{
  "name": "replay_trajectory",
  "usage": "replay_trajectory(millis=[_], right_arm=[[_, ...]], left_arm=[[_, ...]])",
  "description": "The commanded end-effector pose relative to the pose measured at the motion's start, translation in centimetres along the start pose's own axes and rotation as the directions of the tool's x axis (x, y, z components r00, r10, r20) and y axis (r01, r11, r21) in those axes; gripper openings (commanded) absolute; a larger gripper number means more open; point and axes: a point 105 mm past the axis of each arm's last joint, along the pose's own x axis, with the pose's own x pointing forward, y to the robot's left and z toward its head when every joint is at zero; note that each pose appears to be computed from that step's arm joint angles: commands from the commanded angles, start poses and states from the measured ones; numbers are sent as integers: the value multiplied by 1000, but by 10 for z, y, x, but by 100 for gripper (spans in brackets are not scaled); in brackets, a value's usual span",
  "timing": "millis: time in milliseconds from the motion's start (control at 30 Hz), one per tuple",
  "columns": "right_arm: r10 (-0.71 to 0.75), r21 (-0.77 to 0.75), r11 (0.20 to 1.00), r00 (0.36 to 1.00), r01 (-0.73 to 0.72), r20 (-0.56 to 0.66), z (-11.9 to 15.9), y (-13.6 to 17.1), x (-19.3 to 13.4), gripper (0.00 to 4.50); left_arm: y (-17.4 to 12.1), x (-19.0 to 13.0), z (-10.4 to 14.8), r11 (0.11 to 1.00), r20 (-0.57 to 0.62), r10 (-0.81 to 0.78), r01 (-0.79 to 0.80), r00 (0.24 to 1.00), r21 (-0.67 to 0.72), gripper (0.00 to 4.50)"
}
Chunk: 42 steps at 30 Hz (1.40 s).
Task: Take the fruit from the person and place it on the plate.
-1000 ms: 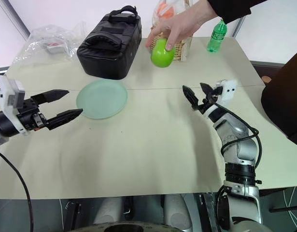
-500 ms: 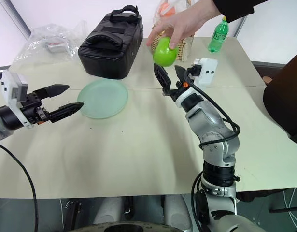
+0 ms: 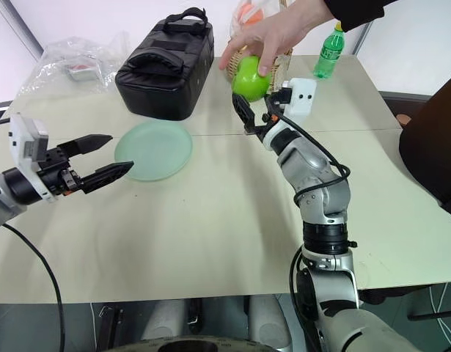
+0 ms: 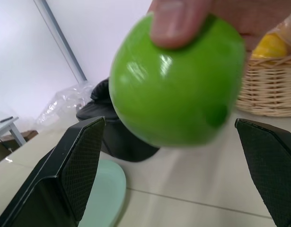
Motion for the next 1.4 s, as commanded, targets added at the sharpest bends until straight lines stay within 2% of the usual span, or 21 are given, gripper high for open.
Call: replay_trajectory(millis=[33,300,467,667,800,933,1133,1400], right_arm=[[30,44,998,997,-33,77,24,13,4,450],[22,77,997,997,-27,69,26,17,9,450],[19,64,998,997,-23,70,26,16,8,305],[39,46,998,997,-42,62,27,20,10,303],[213,-162,960,972,-228,-100,-10,51,14,303],[341,-223,895,915,-386,-216,-47,77,26,303],[410,-226,855,876,-466,-255,-72,97,47,303],[464,-212,826,844,-522,-270,-86,111,53,303]], left_arm=[[-2,-6,12,999,34,15,-17,999,42,445],[-4,-7,11,999,34,24,-25,999,41,445],[-4,-6,10,999,37,27,-29,999,39,450],[-2,-6,9,999,40,38,-39,998,34,450],[16,-15,-5,987,8,157,-157,988,18,450],[43,-34,-28,929,-29,370,-369,929,19,450],[53,-59,-46,846,-13,533,-533,846,-17,450],[52,-74,-54,788,-16,615,-616,788,-29,450]])
